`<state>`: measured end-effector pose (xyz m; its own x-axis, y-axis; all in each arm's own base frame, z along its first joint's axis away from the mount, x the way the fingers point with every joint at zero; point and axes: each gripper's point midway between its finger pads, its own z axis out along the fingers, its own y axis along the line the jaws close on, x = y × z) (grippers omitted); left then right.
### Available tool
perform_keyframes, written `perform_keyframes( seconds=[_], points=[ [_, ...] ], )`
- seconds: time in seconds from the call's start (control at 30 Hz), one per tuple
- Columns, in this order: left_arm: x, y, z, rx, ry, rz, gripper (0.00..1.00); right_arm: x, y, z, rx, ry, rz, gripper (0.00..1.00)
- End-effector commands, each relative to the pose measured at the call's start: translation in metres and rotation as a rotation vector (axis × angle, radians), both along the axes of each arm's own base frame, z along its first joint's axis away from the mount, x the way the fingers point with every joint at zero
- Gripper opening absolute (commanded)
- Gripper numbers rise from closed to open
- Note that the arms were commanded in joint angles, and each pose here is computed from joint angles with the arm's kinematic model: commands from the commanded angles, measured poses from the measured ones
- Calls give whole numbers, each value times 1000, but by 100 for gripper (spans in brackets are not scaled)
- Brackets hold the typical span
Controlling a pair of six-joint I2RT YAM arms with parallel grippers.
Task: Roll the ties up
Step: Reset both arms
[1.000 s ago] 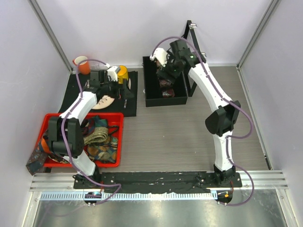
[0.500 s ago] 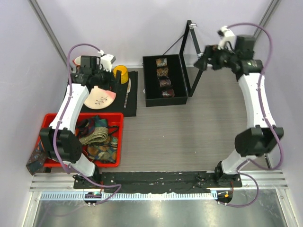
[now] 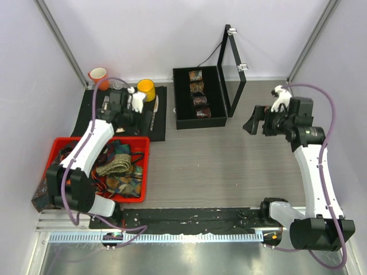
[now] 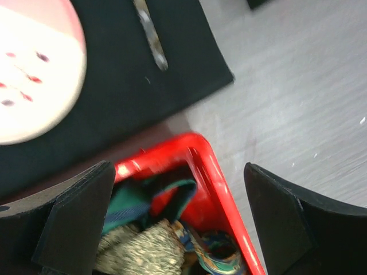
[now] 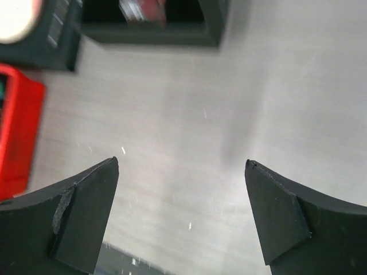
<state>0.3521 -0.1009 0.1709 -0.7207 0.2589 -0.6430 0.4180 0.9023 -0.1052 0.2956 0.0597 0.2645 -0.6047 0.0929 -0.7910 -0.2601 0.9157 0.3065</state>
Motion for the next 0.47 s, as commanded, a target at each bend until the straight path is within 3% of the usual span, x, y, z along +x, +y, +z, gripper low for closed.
perform_keyframes(
  seconds=[0.0,0.2,0.27,0.43],
  points=[
    [-25,-18,-10,103,-51,5,100,-25,-8,-69,-11,219,-82,96],
    [-55,-32,-29,52,-18,45,100,-10,-14,-110,-74,217,-49,88],
    [-56,-28,-28,58,-29,70,100,-18,-17,-125,-101,235,-34,89],
    [-50,-12,-9,106,-110,117,100,-20,-20,-110,-126,186,-48,96]
  ],
)
